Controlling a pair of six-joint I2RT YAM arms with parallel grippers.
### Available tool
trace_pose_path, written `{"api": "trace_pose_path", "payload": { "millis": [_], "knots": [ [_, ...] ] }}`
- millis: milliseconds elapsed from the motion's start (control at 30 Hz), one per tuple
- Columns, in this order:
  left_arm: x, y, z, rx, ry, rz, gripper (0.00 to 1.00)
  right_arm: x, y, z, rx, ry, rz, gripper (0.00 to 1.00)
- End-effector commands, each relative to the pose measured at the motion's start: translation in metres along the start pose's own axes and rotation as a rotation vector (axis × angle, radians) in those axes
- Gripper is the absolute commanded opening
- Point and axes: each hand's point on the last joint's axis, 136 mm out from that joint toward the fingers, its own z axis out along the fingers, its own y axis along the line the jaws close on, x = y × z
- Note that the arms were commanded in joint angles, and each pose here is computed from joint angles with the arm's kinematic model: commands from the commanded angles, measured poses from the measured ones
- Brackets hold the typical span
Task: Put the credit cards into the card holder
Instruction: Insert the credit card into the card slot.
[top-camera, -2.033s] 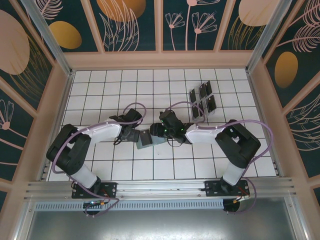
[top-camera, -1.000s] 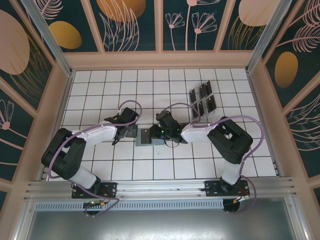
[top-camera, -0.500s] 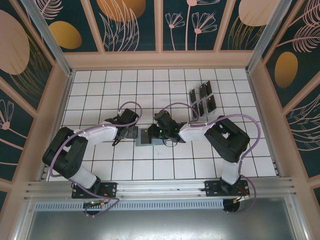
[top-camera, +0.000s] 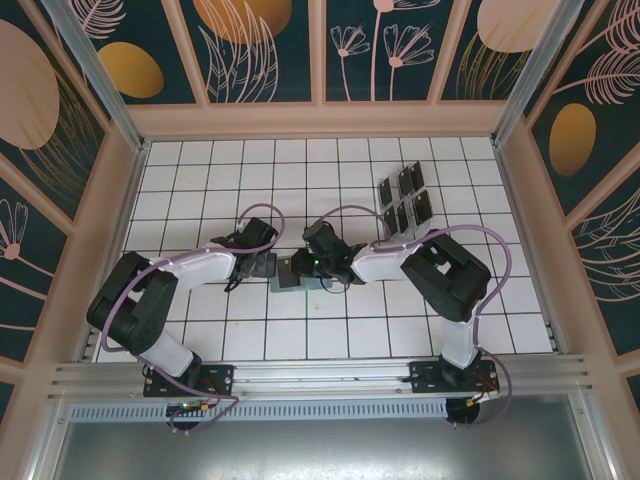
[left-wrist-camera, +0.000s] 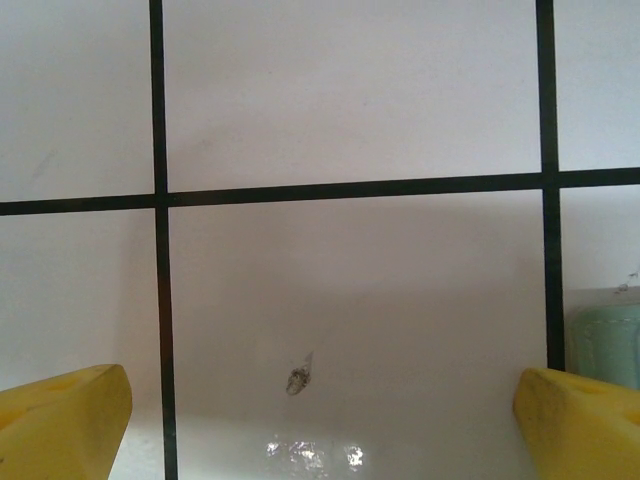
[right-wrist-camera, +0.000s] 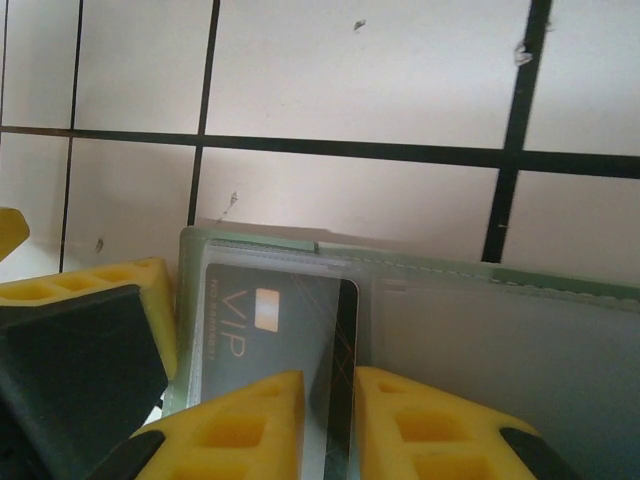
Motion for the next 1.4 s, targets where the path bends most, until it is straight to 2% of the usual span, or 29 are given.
{"api": "trace_pose_path", "payload": {
  "millis": [0, 233, 400, 600, 1367],
  "knots": [
    [0.007, -0.004, 0.007, 0.017, 0.020, -0.015, 0.99, 0.001, 0.013, 0.006, -0.026, 0.010, 0.003, 0.20],
    [0.004, -0.004, 0.003, 0.022, 0.011, -0.019, 0.98, 0.002, 0.023, -0.001, -0.057, 0.007, 0.009, 0.20],
    [-0.008, 0.001, -0.010, 0.010, -0.029, -0.031, 0.99, -0.005, 0.028, -0.018, -0.064, -0.032, 0.011, 0.28],
    [-0.011, 0.006, -0.019, -0.001, -0.036, -0.032, 0.98, -0.002, 0.025, -0.027, -0.064, -0.037, 0.019, 0.29],
    [0.011, 0.011, -0.009, -0.026, 0.025, -0.016, 0.98, 0.028, 0.018, -0.011, -0.052, 0.029, 0.037, 0.27]
  ]
}}
